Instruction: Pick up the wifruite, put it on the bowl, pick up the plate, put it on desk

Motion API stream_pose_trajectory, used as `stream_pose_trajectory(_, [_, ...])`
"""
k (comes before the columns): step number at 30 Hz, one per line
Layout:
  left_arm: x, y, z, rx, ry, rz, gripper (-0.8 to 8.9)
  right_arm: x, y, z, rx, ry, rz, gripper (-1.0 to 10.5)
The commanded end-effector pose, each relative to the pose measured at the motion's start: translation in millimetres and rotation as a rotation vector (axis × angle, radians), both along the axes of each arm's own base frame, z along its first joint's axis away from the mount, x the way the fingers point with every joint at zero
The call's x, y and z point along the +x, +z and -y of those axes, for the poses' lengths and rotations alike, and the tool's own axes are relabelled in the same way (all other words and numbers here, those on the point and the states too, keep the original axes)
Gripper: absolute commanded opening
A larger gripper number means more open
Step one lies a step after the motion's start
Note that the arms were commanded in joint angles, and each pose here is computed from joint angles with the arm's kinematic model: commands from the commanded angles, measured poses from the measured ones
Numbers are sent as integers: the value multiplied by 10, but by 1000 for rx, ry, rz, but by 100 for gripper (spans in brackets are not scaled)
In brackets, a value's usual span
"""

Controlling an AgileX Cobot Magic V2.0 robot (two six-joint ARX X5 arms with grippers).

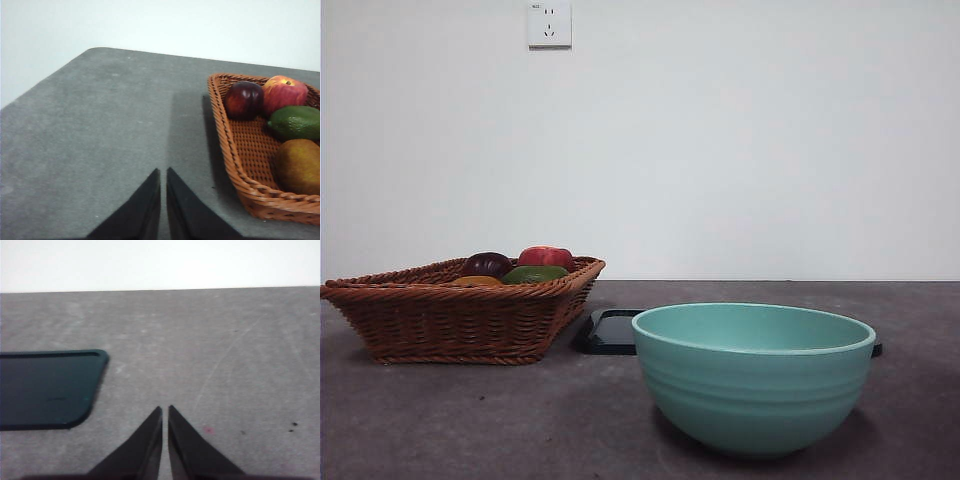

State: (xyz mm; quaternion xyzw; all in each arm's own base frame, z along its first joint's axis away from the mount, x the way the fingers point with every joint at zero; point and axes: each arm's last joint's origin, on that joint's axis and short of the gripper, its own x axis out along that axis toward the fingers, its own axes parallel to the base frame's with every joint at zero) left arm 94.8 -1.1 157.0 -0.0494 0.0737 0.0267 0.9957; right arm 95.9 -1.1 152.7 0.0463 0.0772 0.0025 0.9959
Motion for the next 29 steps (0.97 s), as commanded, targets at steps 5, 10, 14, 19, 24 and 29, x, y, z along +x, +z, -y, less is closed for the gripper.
stream_pose_trajectory(5, [-22,121,14,-50,-33,26,15,-41,231,-2,136,-13,69,11])
stream_pose_trajectory(10, [-44,310,21,-118,-45,58,15,-115,507,-2,214,-19,135,11])
stream_pose_trajectory(14, [-56,526,35,-158,-70,71,15,-183,718,-6,278,-20,127,11])
stream_pose_trajectory(19, [-60,882,52,-161,-107,75,15,-253,994,-20,302,23,116,11])
stream_pose_trajectory(24, [-3,1275,91,-176,-224,38,15,-259,1298,-46,308,111,104,11])
stream_pose_trajectory(29, [56,1654,126,-193,-324,-24,15,-238,1584,-73,320,198,18,11])
